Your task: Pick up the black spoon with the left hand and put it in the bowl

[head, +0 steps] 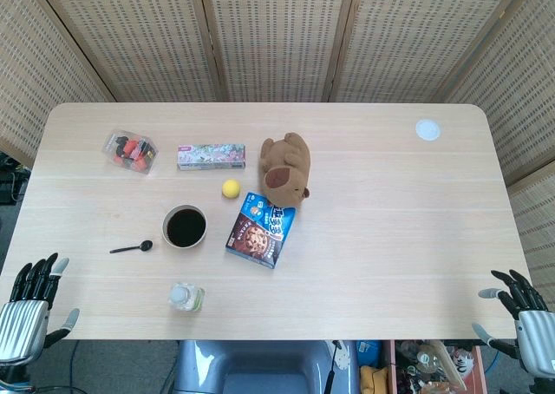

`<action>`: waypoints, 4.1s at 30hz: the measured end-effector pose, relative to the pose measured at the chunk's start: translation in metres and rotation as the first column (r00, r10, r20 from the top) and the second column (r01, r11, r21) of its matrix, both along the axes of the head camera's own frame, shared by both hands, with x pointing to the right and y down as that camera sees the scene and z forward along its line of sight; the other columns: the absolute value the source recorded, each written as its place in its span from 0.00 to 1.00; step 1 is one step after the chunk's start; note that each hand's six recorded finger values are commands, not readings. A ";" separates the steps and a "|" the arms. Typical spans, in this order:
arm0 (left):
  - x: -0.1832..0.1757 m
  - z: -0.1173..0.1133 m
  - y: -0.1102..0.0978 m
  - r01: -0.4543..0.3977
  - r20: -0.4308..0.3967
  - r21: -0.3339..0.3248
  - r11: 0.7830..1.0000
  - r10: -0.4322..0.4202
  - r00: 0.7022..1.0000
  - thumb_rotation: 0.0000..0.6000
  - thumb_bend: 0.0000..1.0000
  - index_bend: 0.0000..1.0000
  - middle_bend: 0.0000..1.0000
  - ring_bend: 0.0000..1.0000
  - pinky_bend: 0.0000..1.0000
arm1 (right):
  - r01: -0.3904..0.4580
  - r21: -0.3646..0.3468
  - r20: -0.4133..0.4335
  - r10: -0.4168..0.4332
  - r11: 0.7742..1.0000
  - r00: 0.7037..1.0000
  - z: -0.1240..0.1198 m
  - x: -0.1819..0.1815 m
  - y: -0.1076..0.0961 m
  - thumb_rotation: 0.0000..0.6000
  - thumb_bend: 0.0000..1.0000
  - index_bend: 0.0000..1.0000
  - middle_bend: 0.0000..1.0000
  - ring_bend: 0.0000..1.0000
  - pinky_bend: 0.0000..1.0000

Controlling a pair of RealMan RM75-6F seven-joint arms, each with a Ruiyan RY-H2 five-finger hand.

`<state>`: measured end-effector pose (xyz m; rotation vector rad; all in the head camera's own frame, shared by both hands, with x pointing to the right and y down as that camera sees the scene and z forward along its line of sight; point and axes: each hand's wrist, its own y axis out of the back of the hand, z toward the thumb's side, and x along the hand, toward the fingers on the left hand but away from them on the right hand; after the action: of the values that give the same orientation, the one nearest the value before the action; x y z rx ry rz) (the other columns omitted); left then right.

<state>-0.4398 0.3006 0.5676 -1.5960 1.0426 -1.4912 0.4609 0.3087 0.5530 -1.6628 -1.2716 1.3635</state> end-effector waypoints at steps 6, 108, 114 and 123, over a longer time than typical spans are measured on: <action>-0.001 0.002 -0.001 0.000 0.004 -0.006 1.000 0.000 1.000 1.00 0.32 0.00 0.00 0.00 0.00 | -0.005 -0.005 -0.002 0.005 1.000 1.000 0.001 0.001 0.001 1.00 0.30 0.43 0.27 0.13 0.24; 0.005 0.199 -0.109 0.017 0.146 -0.345 0.939 0.036 0.989 1.00 0.41 0.50 0.02 0.00 0.00 | -0.097 -0.055 -0.056 0.094 0.994 0.994 0.008 0.026 0.016 1.00 0.30 0.43 0.27 0.13 0.24; 0.006 0.201 -0.109 0.020 0.148 -0.345 0.938 0.033 0.988 1.00 0.41 0.51 0.02 0.00 0.00 | -0.102 -0.057 -0.058 0.098 0.993 0.993 0.008 0.027 0.018 1.00 0.30 0.43 0.27 0.13 0.24; 0.008 0.202 -0.111 0.018 0.150 -0.349 0.937 0.037 0.988 1.00 0.41 0.51 0.02 0.00 0.00 | -0.110 -0.060 -0.061 0.106 0.992 0.992 0.008 0.030 0.020 1.00 0.30 0.43 0.27 0.13 0.24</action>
<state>-0.4321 0.1900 0.7698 -1.6843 0.7084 -1.8408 0.4904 0.3285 0.5608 -1.6047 -1.3140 1.5201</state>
